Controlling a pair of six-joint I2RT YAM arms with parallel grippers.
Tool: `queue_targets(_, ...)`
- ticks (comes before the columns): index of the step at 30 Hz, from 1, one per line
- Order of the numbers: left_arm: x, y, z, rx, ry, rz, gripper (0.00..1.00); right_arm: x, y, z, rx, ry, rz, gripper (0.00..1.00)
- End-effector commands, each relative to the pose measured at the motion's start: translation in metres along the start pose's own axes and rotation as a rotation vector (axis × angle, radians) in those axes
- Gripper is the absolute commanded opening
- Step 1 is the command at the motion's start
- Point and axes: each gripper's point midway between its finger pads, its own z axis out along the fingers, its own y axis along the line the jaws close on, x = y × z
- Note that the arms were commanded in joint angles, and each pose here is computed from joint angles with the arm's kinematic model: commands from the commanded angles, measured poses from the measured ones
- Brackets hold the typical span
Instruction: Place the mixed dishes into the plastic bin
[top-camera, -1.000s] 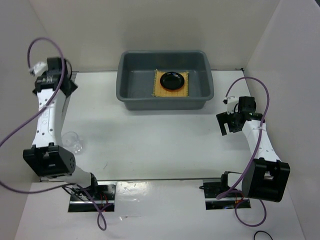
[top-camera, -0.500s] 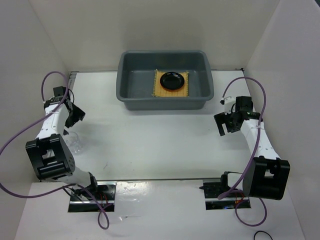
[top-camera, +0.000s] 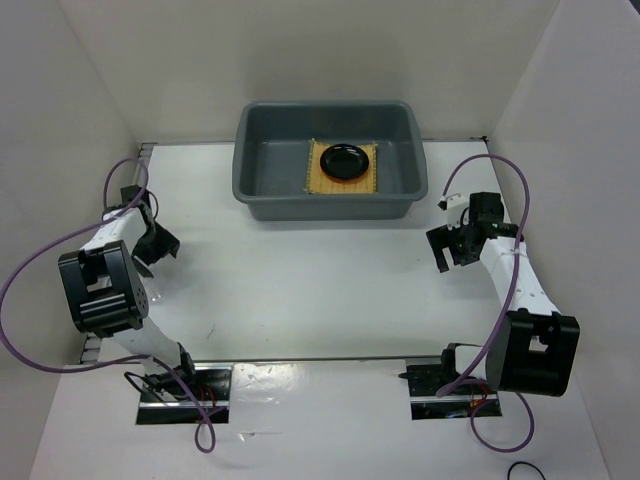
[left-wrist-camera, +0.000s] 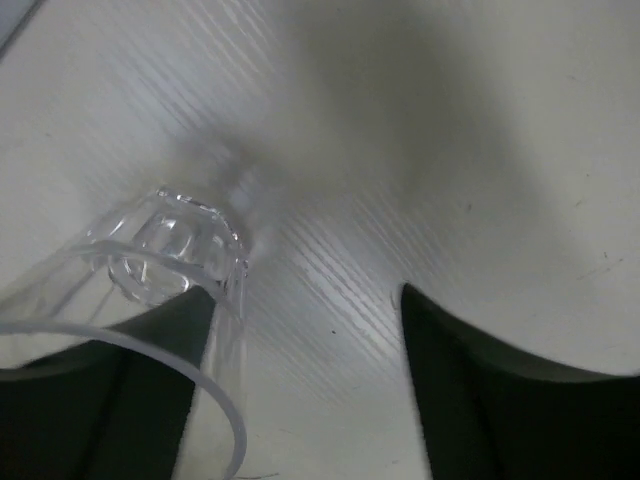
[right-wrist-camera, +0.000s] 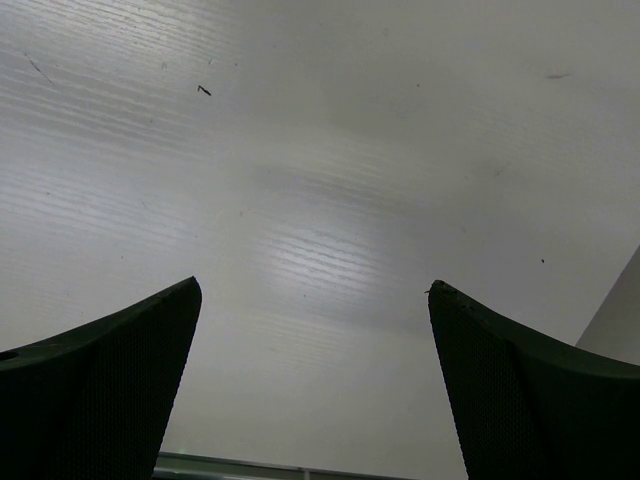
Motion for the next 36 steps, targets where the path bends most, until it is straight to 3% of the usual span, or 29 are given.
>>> queue_targets(1,-0.002,-0.011,0.001,0.063,0.017,-0.008,0.7,-0.005,0.001,0.004,-0.002,-0.017,-0.018,0.99)
queue_targets(2,-0.015,-0.018,-0.009,0.089,-0.02,-0.026,0.27,-0.004,0.0,0.004,0.006,-0.013,-0.008,0.99)
queue_targets(3,-0.023,-0.022,-0.016,0.107,-0.043,-0.056,0.1,-0.004,0.0,0.004,0.006,-0.013,-0.008,0.99)
queue_targets(4,-0.033,-0.023,-0.026,0.122,-0.069,-0.083,0.0,-0.004,0.0,0.004,0.006,-0.013,-0.008,0.99)
queue_targets(10,-0.105,-0.053,-0.104,0.308,-0.206,-0.283,0.0,-0.004,-0.002,0.004,0.014,-0.009,-0.008,0.99)
queue_targets(13,-0.151,-0.092,-0.198,0.689,-0.368,-0.409,0.0,-0.004,-0.002,0.004,0.014,-0.009,-0.008,0.99)
queue_targets(14,-0.147,-0.1,-0.204,0.786,-0.376,-0.42,0.0,-0.004,-0.002,0.004,0.014,-0.009,-0.008,0.99)
queue_targets(15,-0.166,-0.118,-0.263,1.035,-0.506,-0.392,0.0,-0.004,-0.002,0.004,0.014,-0.009,-0.008,0.99)
queue_targets(16,-0.171,-0.124,-0.281,1.119,-0.507,-0.425,0.0,-0.004,-0.002,0.004,0.014,-0.009,-0.008,0.99)
queue_targets(18,-0.179,-0.154,-0.31,1.158,-0.498,-0.349,0.0,-0.004,-0.002,0.004,0.014,-0.009,-0.008,0.99)
queue_targets(19,-0.182,-0.164,-0.316,1.137,-0.54,-0.246,0.0,-0.004,-0.002,0.004,0.014,-0.009,-0.008,0.99)
queue_targets(20,-0.171,-0.192,-0.298,1.1,-0.48,-0.167,0.0,-0.004,-0.002,0.004,0.014,-0.009,-0.008,0.99)
queue_targets(21,-0.175,-0.203,-0.331,1.15,-0.55,-0.048,0.0,-0.004,-0.002,0.004,0.014,-0.009,-0.008,0.99)
queue_targets(22,-0.17,-0.217,-0.335,1.163,-0.55,0.01,0.0,-0.004,-0.002,0.004,0.014,-0.009,-0.008,0.99)
queue_targets(23,-0.154,-0.245,-0.312,1.146,-0.476,0.082,0.0,-0.004,-0.002,0.004,0.014,-0.009,-0.008,0.99)
queue_targets(24,-0.155,-0.257,-0.342,1.195,-0.541,0.192,0.0,-0.004,-0.002,0.004,0.014,-0.009,-0.008,0.99)
queue_targets(25,-0.142,-0.28,-0.299,1.12,-0.438,0.254,0.0,-0.004,-0.002,0.004,0.014,-0.009,-0.008,0.99)
queue_targets(26,-0.118,-0.304,-0.302,1.125,-0.41,0.348,0.0,-0.004,-0.001,0.004,0.014,-0.009,0.001,0.99)
queue_targets(28,-0.116,-0.327,-0.291,0.966,-0.496,0.48,0.0,-0.005,0.001,0.004,0.01,-0.01,-0.007,0.99)
queue_targets(29,-0.089,-0.343,-0.284,0.918,-0.496,0.539,0.0,-0.005,0.001,0.004,0.01,-0.01,-0.007,0.99)
queue_targets(31,-0.078,-0.358,-0.259,0.886,-0.472,0.549,0.0,-0.003,0.0,0.006,0.014,0.003,-0.006,0.99)
queue_targets(36,-0.01,-0.399,-0.217,0.821,-0.423,0.687,0.0,-0.002,-0.001,0.006,0.022,0.007,0.003,0.99)
